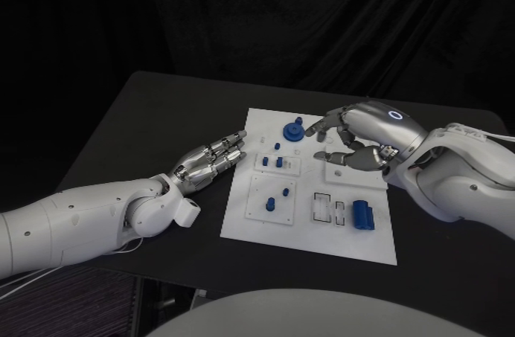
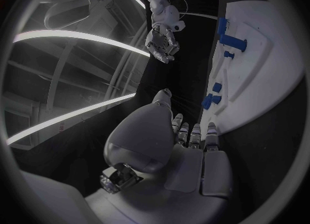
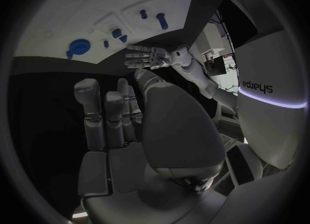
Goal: Assemble the parts on the task board
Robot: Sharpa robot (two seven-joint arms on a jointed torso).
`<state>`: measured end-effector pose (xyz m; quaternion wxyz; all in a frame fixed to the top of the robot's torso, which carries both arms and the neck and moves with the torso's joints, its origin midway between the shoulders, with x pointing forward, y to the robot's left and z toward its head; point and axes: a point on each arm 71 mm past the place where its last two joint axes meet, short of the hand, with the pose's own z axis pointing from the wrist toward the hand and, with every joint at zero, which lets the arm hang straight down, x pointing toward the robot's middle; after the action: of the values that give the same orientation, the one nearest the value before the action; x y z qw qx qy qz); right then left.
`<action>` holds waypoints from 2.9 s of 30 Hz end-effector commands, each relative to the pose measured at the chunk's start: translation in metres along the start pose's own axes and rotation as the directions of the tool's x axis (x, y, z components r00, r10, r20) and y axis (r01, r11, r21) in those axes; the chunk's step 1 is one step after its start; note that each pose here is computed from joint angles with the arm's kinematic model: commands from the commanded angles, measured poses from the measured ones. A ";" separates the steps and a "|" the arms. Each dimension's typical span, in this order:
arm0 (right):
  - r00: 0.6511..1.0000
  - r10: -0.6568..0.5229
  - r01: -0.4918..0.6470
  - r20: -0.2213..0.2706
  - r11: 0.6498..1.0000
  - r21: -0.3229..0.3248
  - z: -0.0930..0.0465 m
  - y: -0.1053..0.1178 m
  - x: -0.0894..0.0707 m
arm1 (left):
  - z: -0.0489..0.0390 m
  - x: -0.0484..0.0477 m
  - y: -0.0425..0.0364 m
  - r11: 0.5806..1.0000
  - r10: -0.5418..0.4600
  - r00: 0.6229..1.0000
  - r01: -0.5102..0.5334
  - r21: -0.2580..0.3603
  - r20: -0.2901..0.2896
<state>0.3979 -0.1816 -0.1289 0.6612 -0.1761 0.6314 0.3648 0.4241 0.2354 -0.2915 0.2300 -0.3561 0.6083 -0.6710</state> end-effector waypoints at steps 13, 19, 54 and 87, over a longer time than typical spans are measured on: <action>0.941 0.260 -0.081 -0.219 0.797 0.599 -0.069 -0.069 0.027 | -0.0004 0.0013 -0.0035 0.999 0.008 1.000 -0.009 0.049 0.015; 0.918 0.281 -0.018 -0.278 0.732 0.681 -0.082 -0.074 0.037 | 0.0002 0.0017 -0.0044 0.998 0.011 1.000 -0.012 0.065 0.018; 0.869 0.208 0.147 -0.448 0.758 0.636 -0.092 -0.043 0.069 | 0.0023 0.0026 -0.0020 0.999 0.000 1.000 0.000 0.043 0.000; 0.856 0.212 0.132 -0.471 0.792 0.596 -0.072 -0.039 0.087 | 0.0032 0.0027 0.0023 1.000 -0.010 1.000 0.010 -0.001 -0.013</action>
<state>0.3705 -0.2374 -0.2294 0.4869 -0.0268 0.8679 0.0949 0.4254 0.2332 -0.2932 0.2310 -0.3560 0.6089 -0.6702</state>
